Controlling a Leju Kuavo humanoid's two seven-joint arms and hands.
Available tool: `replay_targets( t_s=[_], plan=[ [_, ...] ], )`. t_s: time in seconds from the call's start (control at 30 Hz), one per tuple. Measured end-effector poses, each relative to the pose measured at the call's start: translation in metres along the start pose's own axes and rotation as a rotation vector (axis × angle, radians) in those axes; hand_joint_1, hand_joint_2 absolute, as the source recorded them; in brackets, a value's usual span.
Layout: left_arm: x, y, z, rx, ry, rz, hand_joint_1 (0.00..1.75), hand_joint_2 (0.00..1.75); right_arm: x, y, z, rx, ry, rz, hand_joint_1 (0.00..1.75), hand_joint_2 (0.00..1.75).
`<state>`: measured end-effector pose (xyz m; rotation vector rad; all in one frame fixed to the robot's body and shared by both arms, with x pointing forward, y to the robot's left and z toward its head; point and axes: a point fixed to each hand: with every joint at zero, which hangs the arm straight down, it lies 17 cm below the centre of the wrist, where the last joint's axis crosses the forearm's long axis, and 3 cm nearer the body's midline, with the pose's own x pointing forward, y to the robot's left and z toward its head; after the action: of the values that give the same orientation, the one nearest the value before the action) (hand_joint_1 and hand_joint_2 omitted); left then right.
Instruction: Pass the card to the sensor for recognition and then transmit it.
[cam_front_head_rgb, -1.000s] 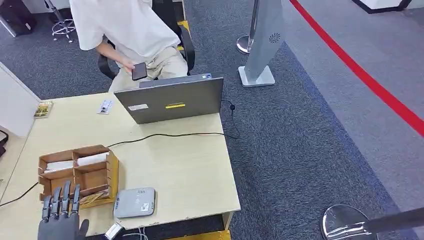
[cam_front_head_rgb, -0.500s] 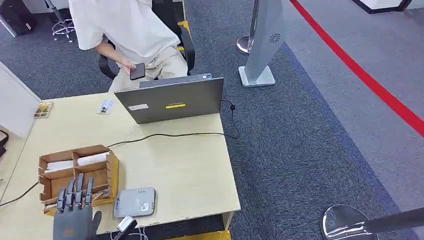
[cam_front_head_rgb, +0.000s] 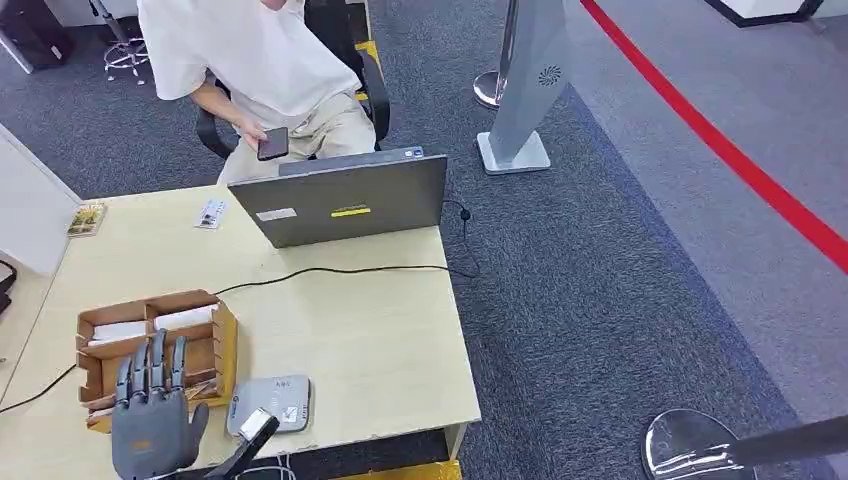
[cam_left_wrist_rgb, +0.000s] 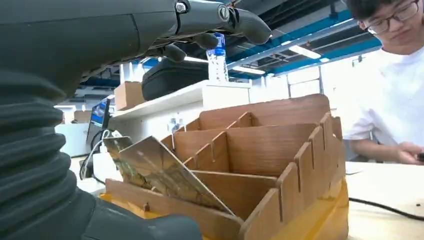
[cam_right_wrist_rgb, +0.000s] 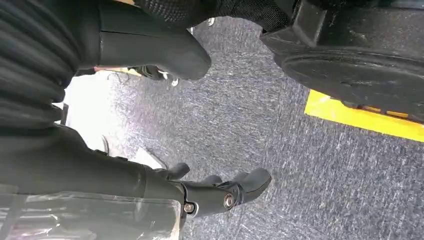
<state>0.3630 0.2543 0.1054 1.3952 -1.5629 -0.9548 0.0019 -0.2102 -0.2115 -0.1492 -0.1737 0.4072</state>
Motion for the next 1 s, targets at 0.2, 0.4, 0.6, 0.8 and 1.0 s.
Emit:
replay_targets(
  t_s=[0.2,0.4,0.6,0.8,1.0],
  plan=[
    [-0.015,-0.010,0.000,-0.056,0.046,-0.017,0.00,1.75,-0.002,0.000,0.000,0.000,0.009,0.000,0.00,1.75],
    [-0.027,-0.015,0.001,-0.085,0.079,-0.029,0.00,1.75,-0.003,-0.001,0.000,-0.002,0.013,0.002,0.00,1.75],
    [-0.029,-0.016,0.001,-0.093,0.083,-0.032,0.00,1.75,-0.003,-0.003,-0.002,-0.007,0.014,0.008,0.00,1.75],
    [-0.031,-0.015,0.000,-0.090,0.086,-0.033,0.00,1.75,-0.002,-0.003,-0.002,-0.007,0.011,0.010,0.00,1.75],
    [-0.031,-0.015,0.000,-0.087,0.087,-0.033,0.00,1.75,-0.002,-0.004,-0.004,-0.010,0.010,0.011,0.00,1.75]
  ],
)
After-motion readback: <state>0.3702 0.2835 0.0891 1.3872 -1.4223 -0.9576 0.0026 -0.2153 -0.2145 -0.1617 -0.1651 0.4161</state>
